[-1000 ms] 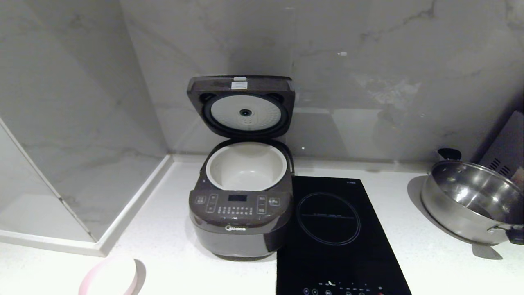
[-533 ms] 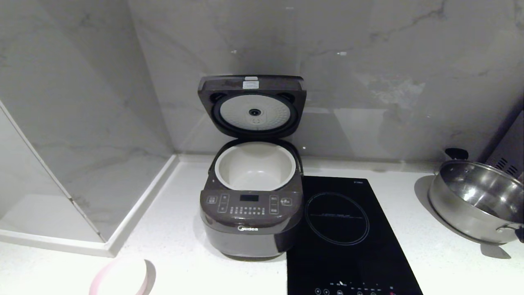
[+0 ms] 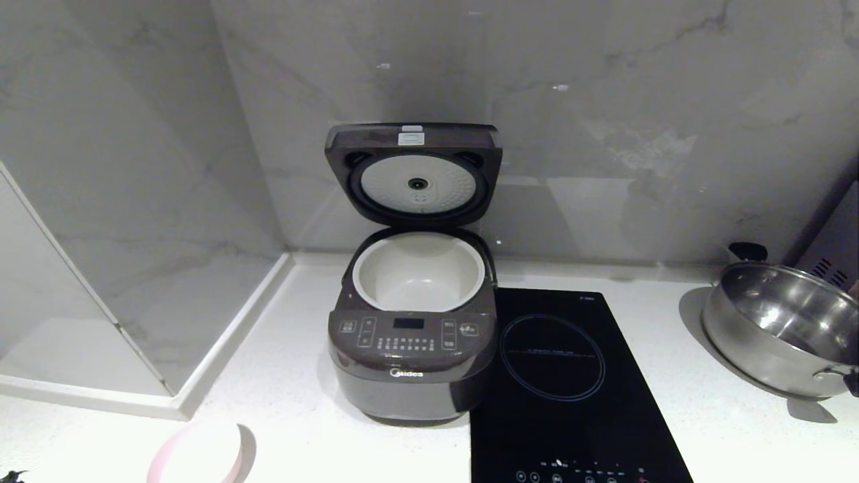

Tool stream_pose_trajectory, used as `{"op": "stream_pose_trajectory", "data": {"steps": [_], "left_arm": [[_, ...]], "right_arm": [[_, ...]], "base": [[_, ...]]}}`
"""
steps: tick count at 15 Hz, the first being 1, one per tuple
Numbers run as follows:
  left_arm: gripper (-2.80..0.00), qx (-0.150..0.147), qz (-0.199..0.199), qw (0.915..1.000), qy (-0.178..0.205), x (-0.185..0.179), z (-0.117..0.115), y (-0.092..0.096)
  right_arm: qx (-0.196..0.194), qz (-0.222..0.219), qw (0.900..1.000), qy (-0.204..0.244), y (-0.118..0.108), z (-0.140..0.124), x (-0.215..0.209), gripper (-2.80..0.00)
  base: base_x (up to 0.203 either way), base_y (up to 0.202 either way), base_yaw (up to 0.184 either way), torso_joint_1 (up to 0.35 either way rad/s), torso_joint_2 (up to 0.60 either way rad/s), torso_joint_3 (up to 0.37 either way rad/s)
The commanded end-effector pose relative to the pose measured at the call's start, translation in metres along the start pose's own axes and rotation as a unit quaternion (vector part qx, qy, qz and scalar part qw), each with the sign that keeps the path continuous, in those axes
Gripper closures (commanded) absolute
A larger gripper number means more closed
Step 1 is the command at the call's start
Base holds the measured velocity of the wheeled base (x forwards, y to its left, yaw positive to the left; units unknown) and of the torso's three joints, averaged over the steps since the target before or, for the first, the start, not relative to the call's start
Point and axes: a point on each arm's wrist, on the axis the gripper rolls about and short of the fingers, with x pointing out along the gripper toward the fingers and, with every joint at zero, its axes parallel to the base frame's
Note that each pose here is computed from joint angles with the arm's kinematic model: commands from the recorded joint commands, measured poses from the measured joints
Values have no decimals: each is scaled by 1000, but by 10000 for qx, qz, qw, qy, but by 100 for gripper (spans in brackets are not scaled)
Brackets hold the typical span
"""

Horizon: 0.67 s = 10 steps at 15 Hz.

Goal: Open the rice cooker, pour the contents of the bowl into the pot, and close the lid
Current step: Pour the water from the bowl into the rice cooker

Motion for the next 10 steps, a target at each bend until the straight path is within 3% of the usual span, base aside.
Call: {"op": "stream_pose_trajectory", "data": {"steps": [1, 3, 5, 8, 10], "left_arm": [[0, -64, 11, 9956, 937, 32, 17, 3], [0, -88, 207, 9797, 1992, 72, 23, 8], [0, -60, 340, 9562, 2905, 110, 27, 11], [0, 40, 405, 9062, 4209, 144, 24, 15], [0, -61, 590, 8804, 4706, 163, 18, 24]], "right_arm": [[2, -2, 10000, 0, 0, 0, 0, 0], [2, -2, 10000, 0, 0, 0, 0, 0], [2, -2, 10000, 0, 0, 0, 0, 0], [2, -2, 10000, 0, 0, 0, 0, 0], [2, -2, 10000, 0, 0, 0, 0, 0]], "base": [[0, 0, 0, 0, 0, 0], [0, 0, 0, 0, 0, 0], [0, 0, 0, 0, 0, 0], [0, 0, 0, 0, 0, 0], [0, 0, 0, 0, 0, 0]]}}
